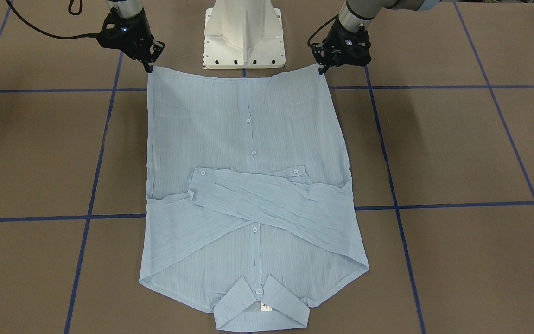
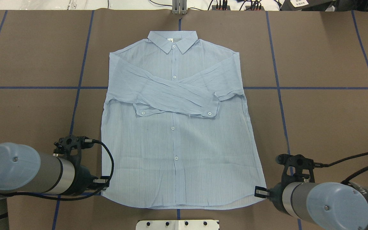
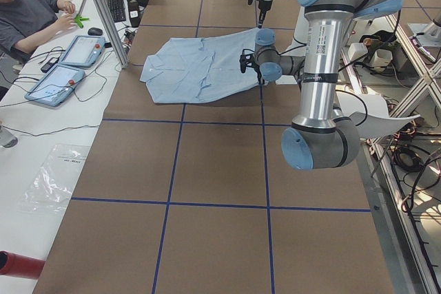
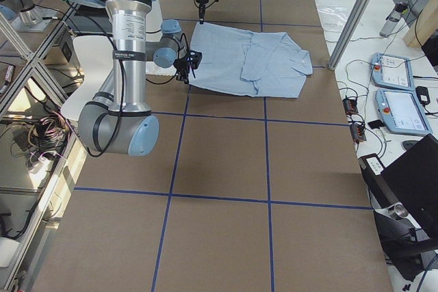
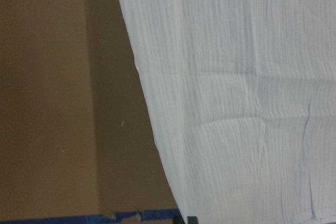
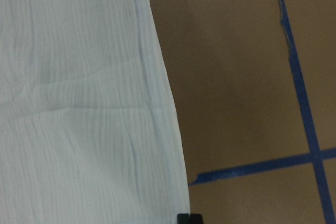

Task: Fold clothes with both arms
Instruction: 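Lift the hem with both grippers and fold it toward the collar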

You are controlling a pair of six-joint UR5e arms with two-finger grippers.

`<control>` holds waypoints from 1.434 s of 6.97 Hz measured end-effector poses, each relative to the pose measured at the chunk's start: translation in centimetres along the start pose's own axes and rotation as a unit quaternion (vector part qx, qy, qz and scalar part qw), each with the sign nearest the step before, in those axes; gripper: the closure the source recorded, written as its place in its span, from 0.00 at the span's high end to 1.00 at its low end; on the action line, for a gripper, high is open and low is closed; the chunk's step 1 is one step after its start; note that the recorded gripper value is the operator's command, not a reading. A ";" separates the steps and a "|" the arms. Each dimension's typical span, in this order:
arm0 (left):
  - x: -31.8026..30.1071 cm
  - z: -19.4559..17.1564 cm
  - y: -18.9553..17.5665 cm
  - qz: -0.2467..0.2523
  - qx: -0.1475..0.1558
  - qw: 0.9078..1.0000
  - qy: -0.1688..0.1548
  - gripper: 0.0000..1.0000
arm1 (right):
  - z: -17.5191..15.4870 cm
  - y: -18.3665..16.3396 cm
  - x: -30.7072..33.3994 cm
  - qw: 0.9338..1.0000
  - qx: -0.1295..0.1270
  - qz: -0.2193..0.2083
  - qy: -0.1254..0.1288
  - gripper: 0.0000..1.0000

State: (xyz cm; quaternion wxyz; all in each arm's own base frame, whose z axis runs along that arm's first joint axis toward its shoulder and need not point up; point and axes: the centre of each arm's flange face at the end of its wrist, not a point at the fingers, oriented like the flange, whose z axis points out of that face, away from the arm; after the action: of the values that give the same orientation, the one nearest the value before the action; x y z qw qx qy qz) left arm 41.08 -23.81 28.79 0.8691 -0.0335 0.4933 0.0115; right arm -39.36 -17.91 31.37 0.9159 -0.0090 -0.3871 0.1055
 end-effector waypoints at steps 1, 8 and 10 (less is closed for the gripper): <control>1.1 -2.5 1.7 0.003 -0.031 0.999 0.012 0.00 | -3.5 1.8 0.1 0.999 -0.035 -0.012 0.005 0.00; 3.3 -10.1 0.9 -0.056 -0.031 0.997 0.037 0.00 | -13.8 -3.9 -2.4 1.000 -0.009 -0.003 -0.019 0.00; 3.6 -11.3 -4.4 -0.082 0.025 0.995 0.043 0.00 | -12.7 -8.9 -5.8 0.999 0.034 0.003 -0.020 0.00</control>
State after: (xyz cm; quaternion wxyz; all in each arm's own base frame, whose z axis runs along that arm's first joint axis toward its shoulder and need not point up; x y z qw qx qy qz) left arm 33.47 -29.06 20.19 0.8457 -0.0527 0.5260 -0.0734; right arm -32.61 -26.90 19.23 0.9073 0.0231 -0.4018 0.1215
